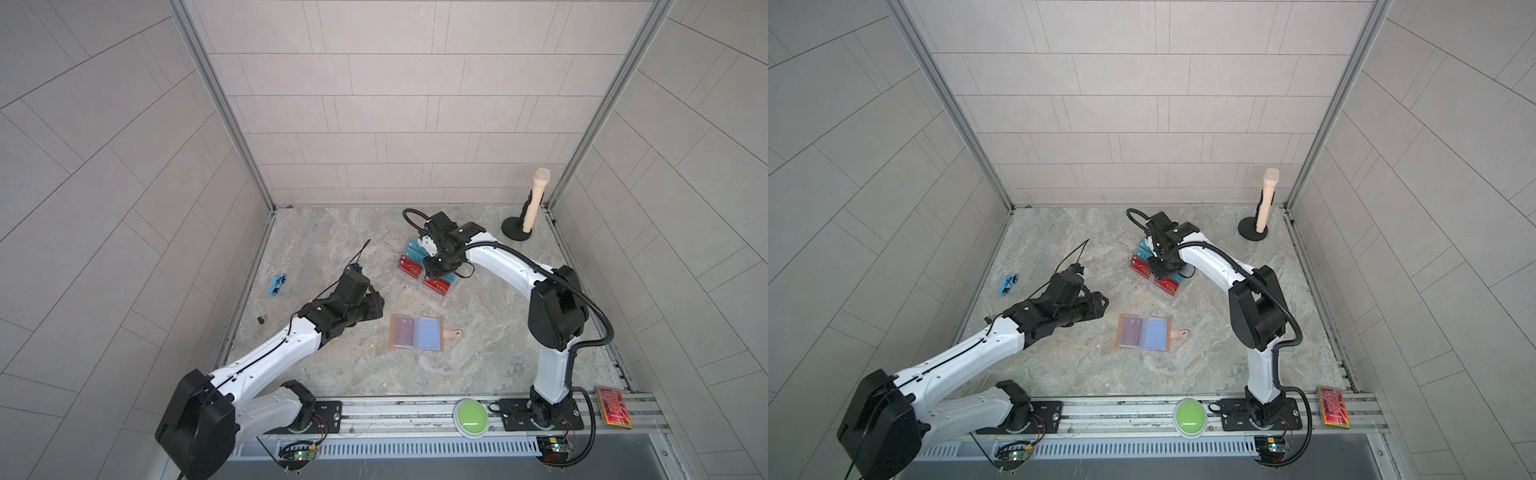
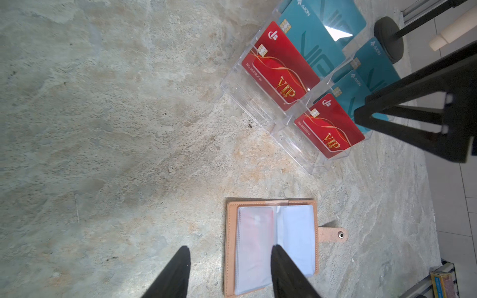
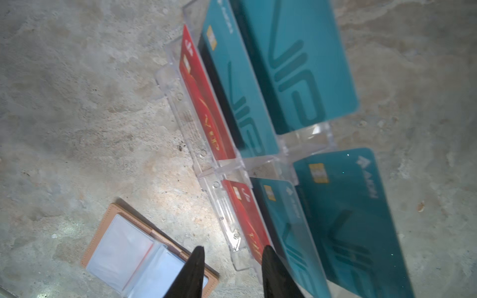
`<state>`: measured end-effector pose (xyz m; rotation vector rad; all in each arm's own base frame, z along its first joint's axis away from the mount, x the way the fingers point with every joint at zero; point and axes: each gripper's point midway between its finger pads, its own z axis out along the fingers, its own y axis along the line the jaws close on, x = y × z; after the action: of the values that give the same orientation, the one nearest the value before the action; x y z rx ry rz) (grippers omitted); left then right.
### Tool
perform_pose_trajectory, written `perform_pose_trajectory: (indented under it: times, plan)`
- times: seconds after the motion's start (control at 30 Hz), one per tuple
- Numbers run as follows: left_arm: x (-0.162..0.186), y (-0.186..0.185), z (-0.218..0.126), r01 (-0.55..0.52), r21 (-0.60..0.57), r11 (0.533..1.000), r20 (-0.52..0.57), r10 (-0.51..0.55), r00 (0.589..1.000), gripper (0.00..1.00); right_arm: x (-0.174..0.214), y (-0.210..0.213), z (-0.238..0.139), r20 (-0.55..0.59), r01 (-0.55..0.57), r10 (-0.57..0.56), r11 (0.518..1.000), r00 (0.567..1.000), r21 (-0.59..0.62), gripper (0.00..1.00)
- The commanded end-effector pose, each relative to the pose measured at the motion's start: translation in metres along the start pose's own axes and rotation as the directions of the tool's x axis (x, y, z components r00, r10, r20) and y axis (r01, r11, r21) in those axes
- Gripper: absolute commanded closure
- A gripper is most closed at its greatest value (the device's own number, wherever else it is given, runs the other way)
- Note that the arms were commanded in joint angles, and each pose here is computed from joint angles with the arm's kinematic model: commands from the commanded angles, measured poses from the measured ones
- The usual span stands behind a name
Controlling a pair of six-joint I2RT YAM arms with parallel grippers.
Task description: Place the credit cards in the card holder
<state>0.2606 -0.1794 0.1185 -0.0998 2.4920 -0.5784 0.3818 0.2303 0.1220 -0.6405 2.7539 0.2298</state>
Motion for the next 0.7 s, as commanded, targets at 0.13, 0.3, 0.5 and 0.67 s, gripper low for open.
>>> perform_pose_trajectory:
  times: [0.13, 0.3, 0.5, 0.67]
  plan:
    - [0.004, 0.001, 0.007, 0.039, 0.048, 0.998, -0.014, -0.038, 0.999, 0.46, 0.004, -0.007, 0.012, -0.052, 0.059, -0.058, 0.998, 0.997, 0.022, 0.56]
    - [0.009, 0.007, 0.01, 0.066, 0.039, 0.997, -0.03, -0.065, 0.997, 0.46, 0.005, -0.008, 0.02, -0.071, 0.072, -0.069, 0.997, 0.995, 0.032, 0.56]
    - [0.011, 0.01, 0.01, 0.075, 0.034, 0.997, -0.039, -0.074, 0.997, 0.45, 0.01, -0.007, 0.027, -0.094, 0.084, -0.08, 0.996, 0.992, 0.037, 0.56]
    - [0.013, 0.008, 0.014, 0.079, 0.037, 0.996, -0.061, -0.077, 0.995, 0.45, 0.012, -0.001, 0.029, -0.098, 0.087, -0.084, 0.996, 0.992, 0.028, 0.58]
